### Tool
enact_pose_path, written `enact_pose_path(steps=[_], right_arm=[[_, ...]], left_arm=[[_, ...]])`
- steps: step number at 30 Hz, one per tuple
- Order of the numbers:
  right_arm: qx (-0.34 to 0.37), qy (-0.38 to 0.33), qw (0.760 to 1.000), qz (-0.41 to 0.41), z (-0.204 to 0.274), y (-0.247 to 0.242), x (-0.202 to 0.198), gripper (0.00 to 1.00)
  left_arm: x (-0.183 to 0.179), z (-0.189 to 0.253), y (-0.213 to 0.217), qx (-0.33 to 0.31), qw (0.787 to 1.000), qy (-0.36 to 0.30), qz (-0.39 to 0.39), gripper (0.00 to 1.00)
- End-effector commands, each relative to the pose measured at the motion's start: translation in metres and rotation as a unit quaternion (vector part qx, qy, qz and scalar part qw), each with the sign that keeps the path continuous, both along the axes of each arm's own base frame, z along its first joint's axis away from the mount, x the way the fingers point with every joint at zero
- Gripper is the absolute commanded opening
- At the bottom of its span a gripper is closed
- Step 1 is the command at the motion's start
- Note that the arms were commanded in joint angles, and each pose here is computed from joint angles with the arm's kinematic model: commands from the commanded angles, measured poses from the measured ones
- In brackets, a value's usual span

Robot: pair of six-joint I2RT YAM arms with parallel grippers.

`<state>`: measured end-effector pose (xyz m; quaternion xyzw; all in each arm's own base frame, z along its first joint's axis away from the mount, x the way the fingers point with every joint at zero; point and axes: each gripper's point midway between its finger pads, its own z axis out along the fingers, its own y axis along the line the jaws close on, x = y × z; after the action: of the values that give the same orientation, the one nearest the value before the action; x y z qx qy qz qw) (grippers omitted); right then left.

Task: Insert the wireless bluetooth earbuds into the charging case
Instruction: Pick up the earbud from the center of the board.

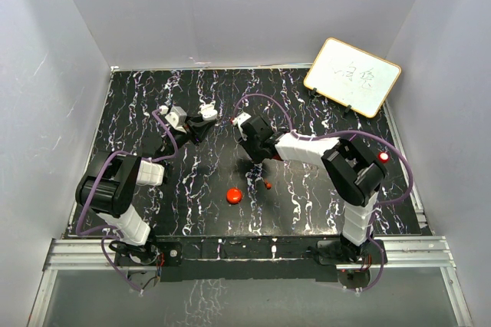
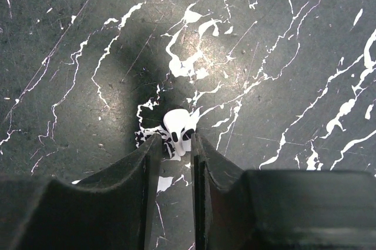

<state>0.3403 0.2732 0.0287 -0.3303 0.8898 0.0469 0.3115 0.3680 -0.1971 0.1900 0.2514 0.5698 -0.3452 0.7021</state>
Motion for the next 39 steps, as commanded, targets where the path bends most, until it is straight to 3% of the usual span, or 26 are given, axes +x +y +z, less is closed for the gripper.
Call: enact_pose_path(steps=[1, 13, 18, 24, 29, 33, 36, 39], right_arm=[[0.013, -0.029, 0.999, 0.003, 0.015, 0.013, 0.017, 0.24], [0.010, -0.033, 0.999, 0.003, 0.013, 0.015, 0.020, 0.16], [0.010, -0.040, 0.999, -0.001, 0.017, 0.013, 0.022, 0.00], [0.065, -0.123, 0.990, -0.025, 0.076, 0.014, 0.036, 0.00], [0.171, -0.245, 0.954, -0.033, 0.173, 0.013, 0.039, 0.00], [0.259, -0.324, 0.910, -0.020, 0.236, 0.011, 0.026, 0.00], [0.309, -0.362, 0.880, -0.001, 0.263, 0.012, 0.016, 0.00], [0.328, -0.365, 0.871, 0.022, 0.267, 0.022, 0.013, 0.00]], left_arm=[[-0.009, 0.053, 0.002, -0.020, 0.994, -0.111, -0.002, 0.00], [-0.010, 0.053, 0.002, -0.019, 0.994, -0.111, -0.002, 0.00], [-0.008, 0.051, 0.002, -0.019, 0.994, -0.109, -0.002, 0.00], [-0.008, 0.051, 0.001, -0.020, 0.994, -0.105, -0.007, 0.00], [-0.007, 0.054, -0.002, -0.029, 0.994, -0.101, -0.018, 0.00], [-0.009, 0.059, -0.011, -0.038, 0.994, -0.098, -0.039, 0.00], [-0.013, 0.064, -0.022, -0.040, 0.992, -0.105, -0.055, 0.00], [-0.016, 0.069, -0.030, -0.044, 0.991, -0.108, -0.066, 0.00]])
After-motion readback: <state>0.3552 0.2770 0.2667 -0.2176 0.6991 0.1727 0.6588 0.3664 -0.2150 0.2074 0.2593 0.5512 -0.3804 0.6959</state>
